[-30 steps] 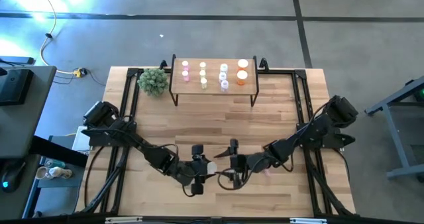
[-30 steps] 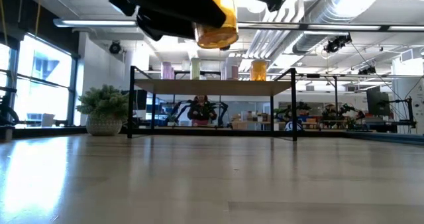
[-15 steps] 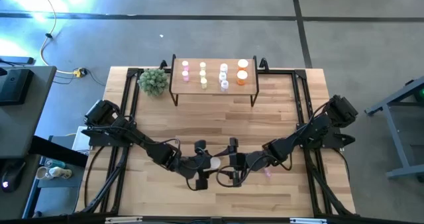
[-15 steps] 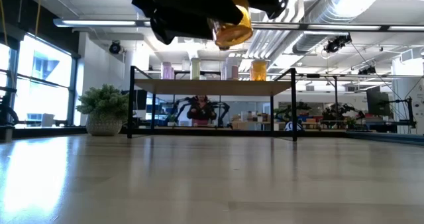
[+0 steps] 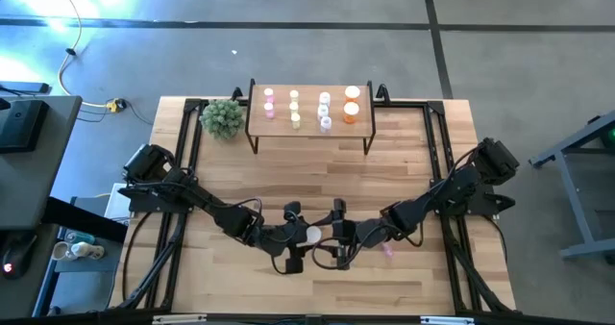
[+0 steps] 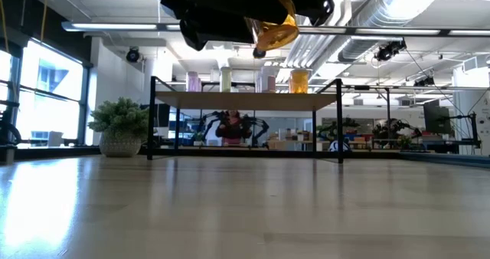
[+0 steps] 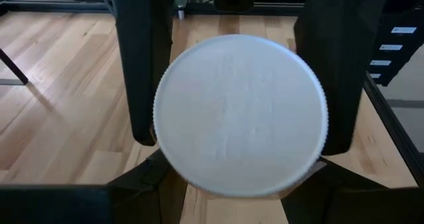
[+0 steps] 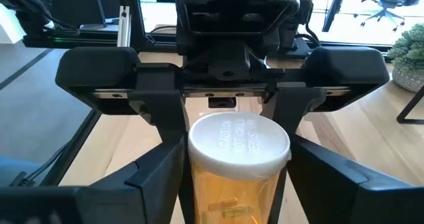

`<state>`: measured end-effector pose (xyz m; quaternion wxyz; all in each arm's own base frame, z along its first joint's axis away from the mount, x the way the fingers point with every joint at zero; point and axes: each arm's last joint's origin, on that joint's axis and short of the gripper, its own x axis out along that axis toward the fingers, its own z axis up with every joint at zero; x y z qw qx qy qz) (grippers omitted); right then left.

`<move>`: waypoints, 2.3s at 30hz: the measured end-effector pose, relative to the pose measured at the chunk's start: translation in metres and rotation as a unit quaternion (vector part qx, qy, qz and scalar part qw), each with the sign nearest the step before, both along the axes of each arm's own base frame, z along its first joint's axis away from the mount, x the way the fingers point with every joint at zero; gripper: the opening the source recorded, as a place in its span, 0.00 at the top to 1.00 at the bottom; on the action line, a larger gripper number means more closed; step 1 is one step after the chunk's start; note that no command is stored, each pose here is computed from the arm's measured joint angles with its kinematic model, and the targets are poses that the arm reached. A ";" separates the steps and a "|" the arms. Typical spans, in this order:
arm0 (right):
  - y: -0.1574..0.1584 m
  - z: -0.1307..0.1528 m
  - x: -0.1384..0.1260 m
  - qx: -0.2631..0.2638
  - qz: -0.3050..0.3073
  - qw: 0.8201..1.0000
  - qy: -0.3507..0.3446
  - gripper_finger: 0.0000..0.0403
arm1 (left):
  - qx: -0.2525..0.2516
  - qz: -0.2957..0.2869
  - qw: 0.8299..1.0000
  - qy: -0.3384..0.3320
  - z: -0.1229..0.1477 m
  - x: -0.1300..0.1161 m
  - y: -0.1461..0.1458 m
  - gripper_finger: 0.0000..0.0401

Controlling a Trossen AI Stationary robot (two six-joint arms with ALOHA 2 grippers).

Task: Pick and place medicine bottles onto shelf by color
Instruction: Put the orange pill bottle aligned with the other orange pill bottles on the shelf

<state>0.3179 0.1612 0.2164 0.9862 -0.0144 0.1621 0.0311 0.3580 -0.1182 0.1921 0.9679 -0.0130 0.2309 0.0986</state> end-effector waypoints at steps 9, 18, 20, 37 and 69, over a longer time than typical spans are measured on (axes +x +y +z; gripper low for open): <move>0.000 0.000 0.000 -0.001 0.000 1.000 0.001 0.51 | 0.002 0.001 1.000 0.000 0.000 0.001 0.002 0.55; -0.002 -0.002 0.000 0.006 -0.003 1.000 0.015 0.52 | -0.007 -0.013 1.000 0.005 -0.001 0.001 0.003 0.55; -0.002 -0.002 0.000 0.006 -0.003 1.000 0.015 0.52 | -0.007 -0.012 1.000 0.005 -0.001 0.001 0.002 0.55; -0.002 -0.005 -0.001 0.002 0.000 1.000 0.026 0.52 | 0.014 -0.023 1.000 0.010 -0.001 0.001 0.002 0.39; -0.060 0.097 -0.055 -0.146 -0.244 0.956 -0.072 0.52 | 0.050 -0.008 0.990 0.131 -0.002 -0.023 0.037 0.39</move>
